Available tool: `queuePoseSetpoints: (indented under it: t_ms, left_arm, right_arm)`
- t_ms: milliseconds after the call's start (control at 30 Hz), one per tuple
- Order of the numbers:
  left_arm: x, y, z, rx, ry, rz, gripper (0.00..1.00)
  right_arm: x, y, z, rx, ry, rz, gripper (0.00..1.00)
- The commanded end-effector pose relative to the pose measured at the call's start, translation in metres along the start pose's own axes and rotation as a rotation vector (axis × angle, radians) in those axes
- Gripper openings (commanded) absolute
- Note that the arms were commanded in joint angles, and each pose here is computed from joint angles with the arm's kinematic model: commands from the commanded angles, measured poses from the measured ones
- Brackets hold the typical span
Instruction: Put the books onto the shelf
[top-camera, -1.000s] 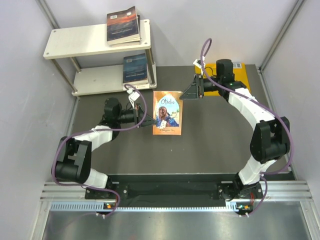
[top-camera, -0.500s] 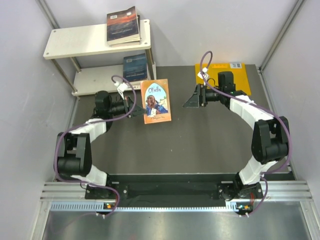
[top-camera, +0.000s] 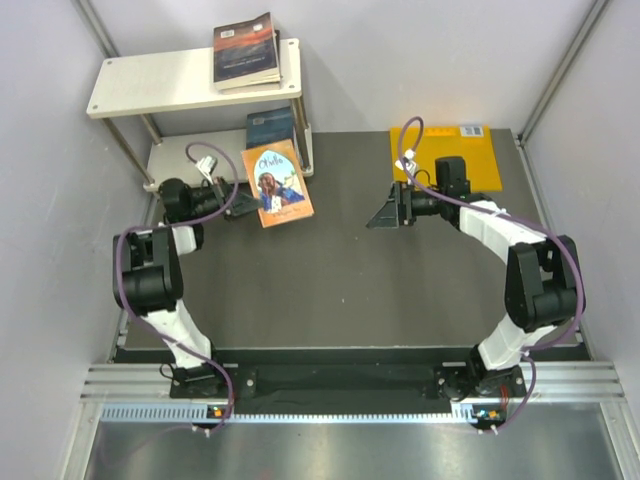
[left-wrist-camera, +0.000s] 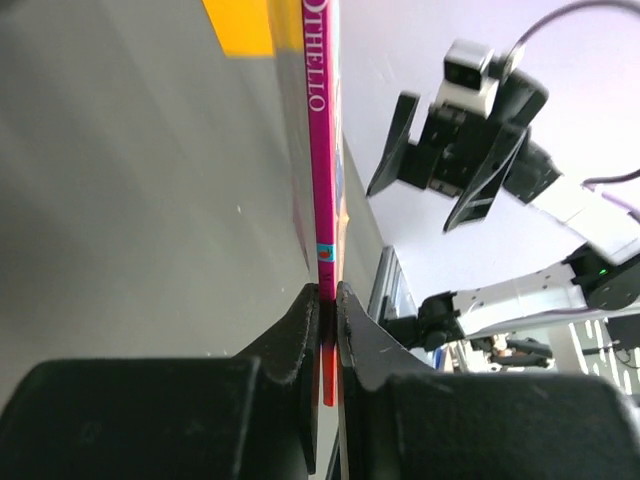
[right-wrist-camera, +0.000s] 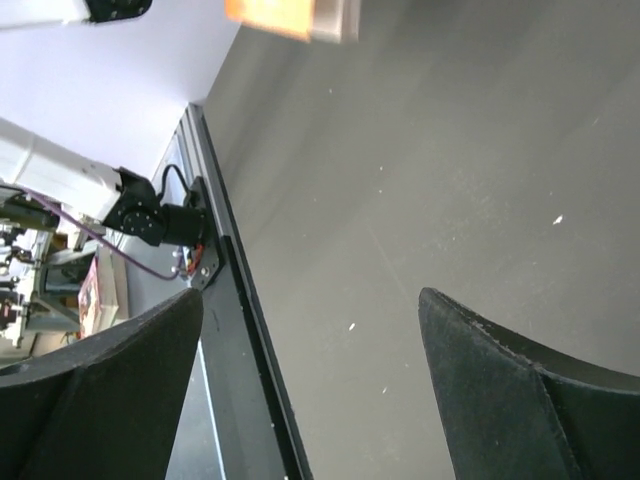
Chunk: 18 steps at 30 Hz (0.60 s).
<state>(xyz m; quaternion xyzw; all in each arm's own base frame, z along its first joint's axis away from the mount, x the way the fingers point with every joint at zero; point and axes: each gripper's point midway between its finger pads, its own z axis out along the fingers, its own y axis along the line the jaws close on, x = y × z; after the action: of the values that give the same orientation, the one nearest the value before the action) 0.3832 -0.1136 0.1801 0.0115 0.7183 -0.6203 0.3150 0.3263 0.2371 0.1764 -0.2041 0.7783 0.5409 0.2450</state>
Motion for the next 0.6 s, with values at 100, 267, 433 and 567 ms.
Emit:
queuePoseSetpoints:
  t_ms: [100,267,433,567]
  left_arm:
    - [-0.061,-0.023,-0.008,0.187,-0.020,0.004,0.00]
    - [-0.092,-0.015,-0.001,0.192,0.046,0.033,0.00]
    - [-0.128,-0.017,-0.001,0.224,-0.028,0.065,0.00]
    - [-0.144,-0.003,0.005,0.207,0.004,0.047,0.00]
  right_arm:
    - [0.002,0.010,-0.005,-0.040,-0.039,-0.078,0.90]
    - [0.016,0.007,-0.007,-0.035,-0.026,-0.071,0.96]
    - [0.023,0.006,-0.007,-0.032,-0.023,-0.069,1.00]
    - [0.030,0.004,-0.006,-0.034,-0.013,-0.045,1.00]
